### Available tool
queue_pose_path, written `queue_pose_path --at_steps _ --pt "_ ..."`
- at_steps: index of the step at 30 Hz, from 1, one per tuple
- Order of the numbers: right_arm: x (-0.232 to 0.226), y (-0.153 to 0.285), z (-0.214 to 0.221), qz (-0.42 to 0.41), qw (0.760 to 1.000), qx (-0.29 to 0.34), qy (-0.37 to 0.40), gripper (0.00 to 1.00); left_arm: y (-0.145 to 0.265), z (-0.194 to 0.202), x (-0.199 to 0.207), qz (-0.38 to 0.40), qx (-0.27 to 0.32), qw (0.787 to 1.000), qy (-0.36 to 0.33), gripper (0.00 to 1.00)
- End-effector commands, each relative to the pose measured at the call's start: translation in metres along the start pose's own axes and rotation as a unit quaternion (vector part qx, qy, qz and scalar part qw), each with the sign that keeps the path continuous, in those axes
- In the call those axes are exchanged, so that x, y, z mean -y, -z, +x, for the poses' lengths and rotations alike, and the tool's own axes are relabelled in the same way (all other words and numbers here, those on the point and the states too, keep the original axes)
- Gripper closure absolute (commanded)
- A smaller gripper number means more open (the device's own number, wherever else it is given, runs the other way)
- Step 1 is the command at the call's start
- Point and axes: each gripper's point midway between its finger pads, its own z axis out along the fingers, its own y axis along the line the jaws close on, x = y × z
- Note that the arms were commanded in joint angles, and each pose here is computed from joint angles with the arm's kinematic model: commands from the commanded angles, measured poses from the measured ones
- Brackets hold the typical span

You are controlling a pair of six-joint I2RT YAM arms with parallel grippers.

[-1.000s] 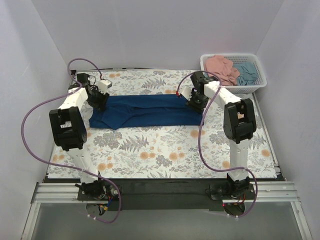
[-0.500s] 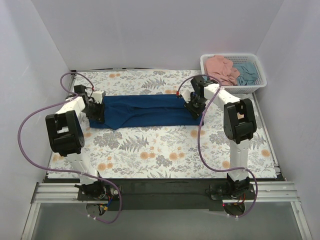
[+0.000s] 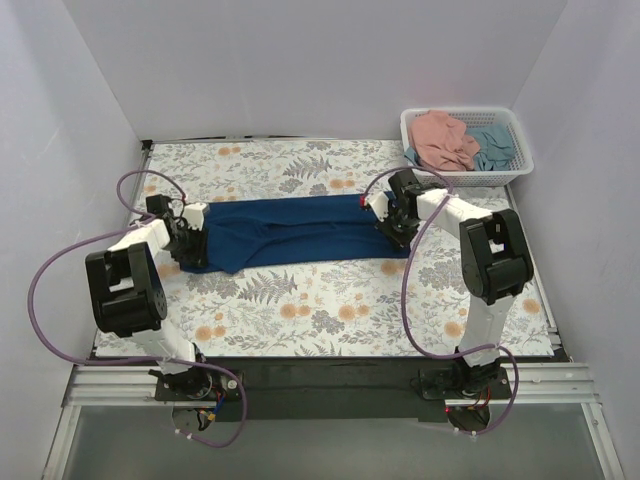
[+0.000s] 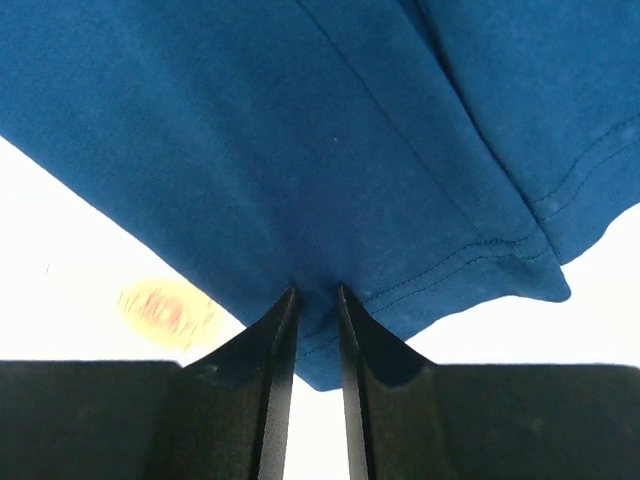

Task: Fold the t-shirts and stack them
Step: Fold the tshirt

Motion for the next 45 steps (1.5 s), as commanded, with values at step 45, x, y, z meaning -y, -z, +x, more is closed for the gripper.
queue_pose_path --at_steps 45 --pt "-0.063 0.019 0.029 -0.098 0.992 -0.046 -0.060 0.62 -0.018 -0.045 0.149 -0.054 0.043 0.988 -0.136 0.69"
